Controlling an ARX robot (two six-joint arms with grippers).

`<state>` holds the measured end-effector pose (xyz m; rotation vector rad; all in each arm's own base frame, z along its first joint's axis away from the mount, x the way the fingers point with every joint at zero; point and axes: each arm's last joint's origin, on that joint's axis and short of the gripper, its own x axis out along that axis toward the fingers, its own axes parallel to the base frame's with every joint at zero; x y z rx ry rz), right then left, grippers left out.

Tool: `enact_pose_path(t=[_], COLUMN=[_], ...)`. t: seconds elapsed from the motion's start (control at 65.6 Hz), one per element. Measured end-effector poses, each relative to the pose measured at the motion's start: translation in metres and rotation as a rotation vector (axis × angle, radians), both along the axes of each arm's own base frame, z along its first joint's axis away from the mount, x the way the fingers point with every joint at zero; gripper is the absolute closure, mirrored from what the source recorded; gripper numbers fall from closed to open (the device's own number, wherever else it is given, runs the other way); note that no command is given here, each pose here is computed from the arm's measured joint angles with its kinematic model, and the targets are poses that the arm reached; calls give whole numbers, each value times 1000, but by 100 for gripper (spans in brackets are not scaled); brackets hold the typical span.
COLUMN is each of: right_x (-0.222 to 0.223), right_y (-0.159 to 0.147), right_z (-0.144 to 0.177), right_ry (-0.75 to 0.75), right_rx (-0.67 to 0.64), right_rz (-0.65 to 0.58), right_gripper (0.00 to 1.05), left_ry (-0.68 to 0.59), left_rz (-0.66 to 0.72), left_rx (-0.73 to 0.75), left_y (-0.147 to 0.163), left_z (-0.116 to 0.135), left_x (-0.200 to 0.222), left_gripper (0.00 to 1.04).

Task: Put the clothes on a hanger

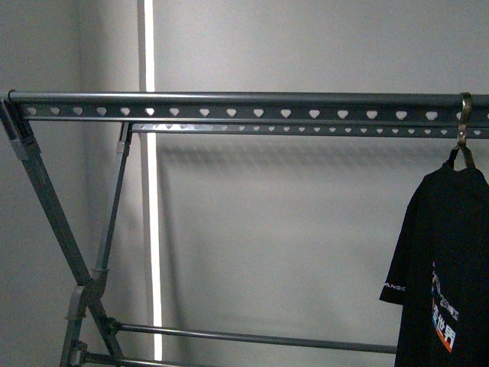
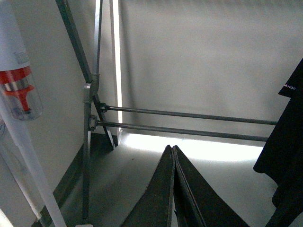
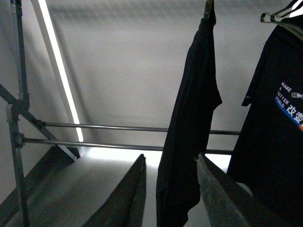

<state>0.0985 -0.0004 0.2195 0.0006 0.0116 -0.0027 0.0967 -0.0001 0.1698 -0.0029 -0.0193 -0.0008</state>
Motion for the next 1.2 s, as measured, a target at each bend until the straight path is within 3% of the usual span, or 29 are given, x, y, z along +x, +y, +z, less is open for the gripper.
enact_pose_path(t=[0.061,0.122,0.915,1.204], right_x=[-1,-1,-1,-1], right_y=[0,0,0,0], right_z=[-4,-12,-55,-55], right_ry=[-10,-12,-8,-10], right_rx=[0,0,-2,-2], right_rz=[0,0,0,0], right_gripper=[86,103,102,102], left_ry=[0,0,0,0], left_rz=[0,0,0,0], left_rx=[0,0,0,0], left_y=[0,0,0,0], left_z=[0,0,0,0], left_x=[0,0,0,0], left_gripper=[101,101,101,101])
